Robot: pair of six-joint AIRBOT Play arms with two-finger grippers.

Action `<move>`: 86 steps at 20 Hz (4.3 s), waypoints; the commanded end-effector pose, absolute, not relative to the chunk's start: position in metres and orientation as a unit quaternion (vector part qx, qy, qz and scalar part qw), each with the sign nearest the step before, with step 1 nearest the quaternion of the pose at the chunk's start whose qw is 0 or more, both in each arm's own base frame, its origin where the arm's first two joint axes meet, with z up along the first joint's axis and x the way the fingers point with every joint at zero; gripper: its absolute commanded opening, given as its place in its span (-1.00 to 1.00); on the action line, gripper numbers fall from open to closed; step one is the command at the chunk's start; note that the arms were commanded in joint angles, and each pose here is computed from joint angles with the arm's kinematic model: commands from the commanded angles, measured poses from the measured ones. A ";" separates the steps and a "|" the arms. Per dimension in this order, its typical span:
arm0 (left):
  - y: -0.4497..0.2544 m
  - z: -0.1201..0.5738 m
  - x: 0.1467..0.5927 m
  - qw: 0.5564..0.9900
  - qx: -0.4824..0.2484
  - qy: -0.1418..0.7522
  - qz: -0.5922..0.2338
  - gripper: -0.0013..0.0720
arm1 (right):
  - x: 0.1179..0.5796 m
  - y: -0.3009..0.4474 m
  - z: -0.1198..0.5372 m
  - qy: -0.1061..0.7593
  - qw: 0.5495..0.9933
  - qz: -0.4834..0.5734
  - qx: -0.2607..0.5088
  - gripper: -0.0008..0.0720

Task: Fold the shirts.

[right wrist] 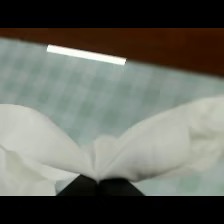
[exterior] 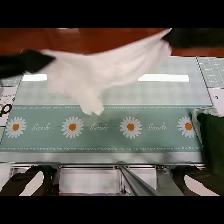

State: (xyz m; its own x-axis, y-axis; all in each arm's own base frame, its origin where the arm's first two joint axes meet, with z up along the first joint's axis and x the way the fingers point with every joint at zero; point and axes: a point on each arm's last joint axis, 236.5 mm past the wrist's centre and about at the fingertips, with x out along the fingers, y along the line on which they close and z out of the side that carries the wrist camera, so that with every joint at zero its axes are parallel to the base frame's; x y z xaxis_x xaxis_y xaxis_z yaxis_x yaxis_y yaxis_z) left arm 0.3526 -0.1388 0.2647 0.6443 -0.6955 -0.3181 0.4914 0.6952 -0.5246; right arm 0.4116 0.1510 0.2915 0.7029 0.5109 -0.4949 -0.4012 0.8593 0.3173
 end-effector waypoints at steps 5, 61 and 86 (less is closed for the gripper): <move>-0.116 0.442 0.264 0.953 -0.034 0.116 -0.279 -0.90 | 0.246 0.063 0.476 0.088 0.987 0.130 -0.006 -0.90; -0.091 -0.059 0.290 0.643 -0.389 0.634 -0.184 0.42 | 0.294 0.013 -0.055 0.574 0.721 0.063 0.383 0.17; -0.123 -0.050 0.355 0.698 -0.395 0.561 -0.205 -0.90 | 0.321 0.100 -0.101 0.617 0.665 0.128 0.401 -0.65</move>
